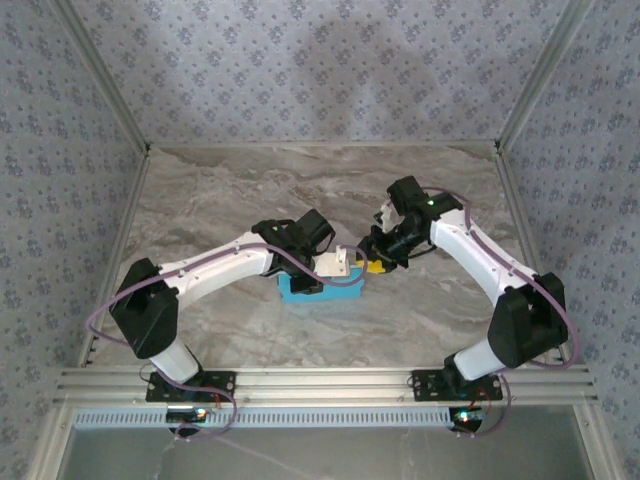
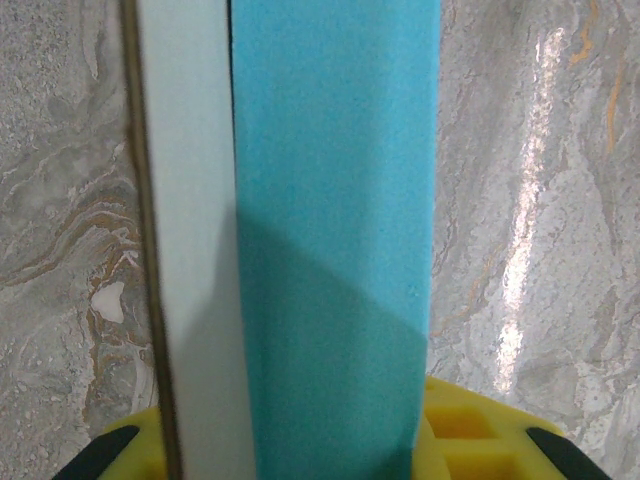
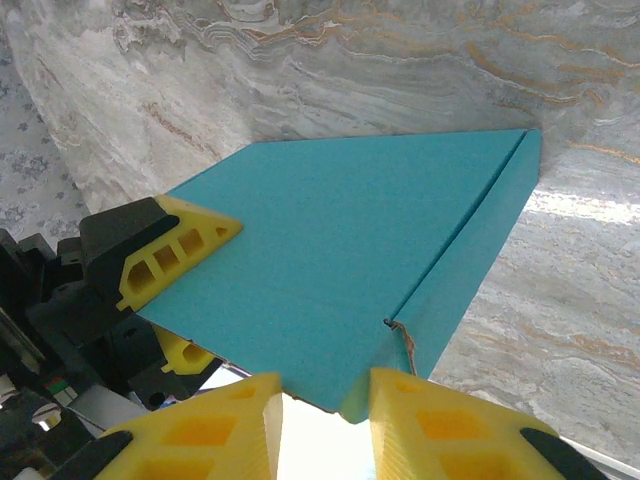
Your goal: Fold the paper box
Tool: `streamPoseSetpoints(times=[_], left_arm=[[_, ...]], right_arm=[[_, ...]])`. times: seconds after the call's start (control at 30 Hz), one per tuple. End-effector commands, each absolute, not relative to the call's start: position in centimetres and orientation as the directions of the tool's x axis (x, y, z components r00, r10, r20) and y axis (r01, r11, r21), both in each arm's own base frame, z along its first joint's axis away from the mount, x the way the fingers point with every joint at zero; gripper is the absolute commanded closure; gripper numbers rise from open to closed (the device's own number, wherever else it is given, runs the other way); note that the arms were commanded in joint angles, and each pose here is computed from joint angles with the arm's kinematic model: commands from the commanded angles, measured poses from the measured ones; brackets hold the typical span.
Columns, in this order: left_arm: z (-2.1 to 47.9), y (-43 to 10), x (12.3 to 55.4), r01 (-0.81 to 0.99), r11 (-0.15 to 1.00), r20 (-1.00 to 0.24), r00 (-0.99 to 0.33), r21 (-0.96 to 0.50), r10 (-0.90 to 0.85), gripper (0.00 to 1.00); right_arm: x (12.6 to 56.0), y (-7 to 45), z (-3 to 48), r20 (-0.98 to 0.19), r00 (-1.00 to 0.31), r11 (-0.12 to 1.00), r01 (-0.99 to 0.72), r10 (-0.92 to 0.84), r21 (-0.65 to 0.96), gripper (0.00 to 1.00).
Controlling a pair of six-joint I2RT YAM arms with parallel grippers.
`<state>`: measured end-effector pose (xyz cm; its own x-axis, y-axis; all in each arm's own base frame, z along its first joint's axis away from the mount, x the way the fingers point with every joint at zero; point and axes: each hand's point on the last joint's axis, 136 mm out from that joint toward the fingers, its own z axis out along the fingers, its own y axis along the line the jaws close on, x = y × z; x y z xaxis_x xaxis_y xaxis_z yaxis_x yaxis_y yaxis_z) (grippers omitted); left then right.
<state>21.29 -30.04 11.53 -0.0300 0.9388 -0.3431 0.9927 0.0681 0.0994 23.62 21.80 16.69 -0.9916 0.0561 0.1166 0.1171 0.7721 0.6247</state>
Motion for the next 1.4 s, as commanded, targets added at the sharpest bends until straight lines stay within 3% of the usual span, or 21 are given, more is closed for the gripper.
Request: streamPoseSetpoints(times=[0.0,1.0,1.37], left_arm=[[11.8,-30.3,21.4,0.993,0.069,-0.354,-0.031,0.097,0.935,0.87],[12.2,-30.2,21.6,0.991,0.082,-0.364,-0.036,0.11,0.931,0.86],[16.7,-31.3,21.8,0.981,0.142,-0.507,-0.054,0.135,0.86,0.68]], right_arm=[[23.3,21.6,16.7,0.129,-0.991,0.77,0.111,0.038,0.628,0.69],[23.1,20.9,15.8,0.095,-0.995,0.8,0.064,0.009,0.597,0.75],[23.4,20.6,15.5,0.071,-0.997,0.815,0.055,0.018,0.576,0.76]])
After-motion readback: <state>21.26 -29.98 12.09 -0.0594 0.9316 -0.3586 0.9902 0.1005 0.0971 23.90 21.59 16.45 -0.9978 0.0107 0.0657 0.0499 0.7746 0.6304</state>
